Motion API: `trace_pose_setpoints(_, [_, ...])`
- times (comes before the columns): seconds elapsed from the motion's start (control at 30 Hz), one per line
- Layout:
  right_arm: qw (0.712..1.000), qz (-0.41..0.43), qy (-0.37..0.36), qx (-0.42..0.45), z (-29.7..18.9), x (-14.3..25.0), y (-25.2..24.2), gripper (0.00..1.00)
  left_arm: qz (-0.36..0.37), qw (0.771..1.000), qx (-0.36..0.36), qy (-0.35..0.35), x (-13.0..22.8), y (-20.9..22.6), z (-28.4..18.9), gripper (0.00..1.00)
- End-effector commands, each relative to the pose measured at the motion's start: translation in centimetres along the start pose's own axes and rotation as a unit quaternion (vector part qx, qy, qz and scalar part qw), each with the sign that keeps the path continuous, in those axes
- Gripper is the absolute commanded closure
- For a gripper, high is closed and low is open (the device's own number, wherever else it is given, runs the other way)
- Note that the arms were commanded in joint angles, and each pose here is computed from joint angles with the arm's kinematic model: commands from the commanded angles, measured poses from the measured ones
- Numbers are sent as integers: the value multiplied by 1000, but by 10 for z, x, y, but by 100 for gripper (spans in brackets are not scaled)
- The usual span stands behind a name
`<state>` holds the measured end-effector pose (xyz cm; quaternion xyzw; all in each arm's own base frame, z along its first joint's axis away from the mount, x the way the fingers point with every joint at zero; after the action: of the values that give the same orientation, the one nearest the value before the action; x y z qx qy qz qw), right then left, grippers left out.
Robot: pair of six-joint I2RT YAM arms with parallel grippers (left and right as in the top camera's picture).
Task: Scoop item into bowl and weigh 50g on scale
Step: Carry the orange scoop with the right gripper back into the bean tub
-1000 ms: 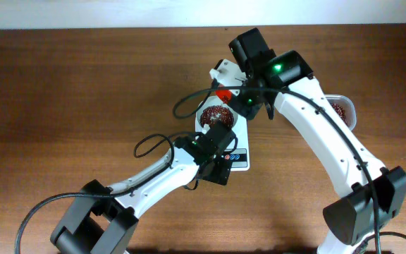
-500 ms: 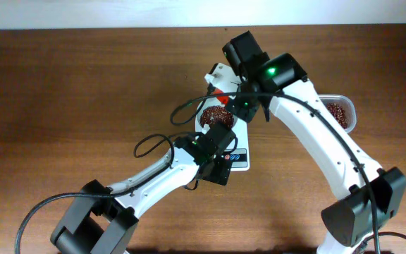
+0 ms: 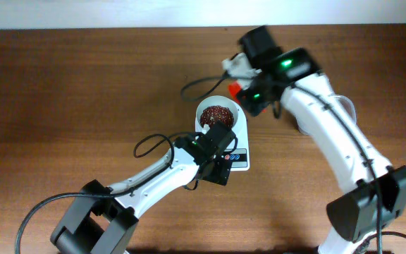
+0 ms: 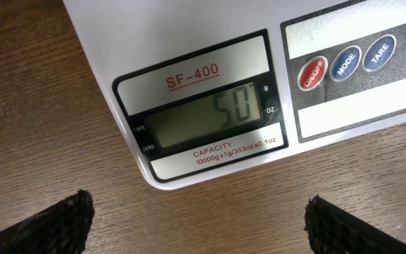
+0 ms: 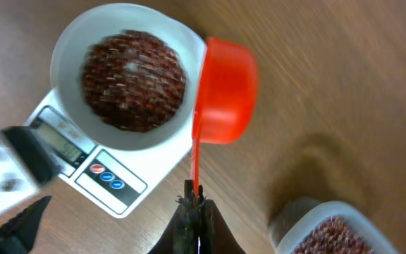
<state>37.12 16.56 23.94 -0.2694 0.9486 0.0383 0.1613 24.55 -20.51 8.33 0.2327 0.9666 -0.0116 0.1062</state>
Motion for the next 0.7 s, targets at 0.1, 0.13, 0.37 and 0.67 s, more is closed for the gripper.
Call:
trace_pose_setpoints(0.1, [976,198,8,-87,-24,42,-91,96,0,1000,1,2,0,0,3,1])
trace_pose_setpoints(0.13, [969,236,16,-79,-28,57,-115,96,2,1000,2,-2,-1,0,3,1])
trace_pose_setpoints(0.37, [910,407,76,30,-22,127,-195,96,7,1000,4,-10,-4,-1,2,1])
trace_pose_setpoints(0.67, [903,409,126,37,24,141,-203,96,20,1000,15,-3,-2,-4,2,1])
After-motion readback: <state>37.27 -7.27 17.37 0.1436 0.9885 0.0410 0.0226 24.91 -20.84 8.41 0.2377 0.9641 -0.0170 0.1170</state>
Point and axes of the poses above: each gripper's point midway between its finger pads, its own z axis out along the fingers, its own y axis along the line the jaws close on, x = y × z, the point moved 5 cm from there along -z, back along the fingers, and after that the axes turned 10 degrees about z, right-handed, at the moved point
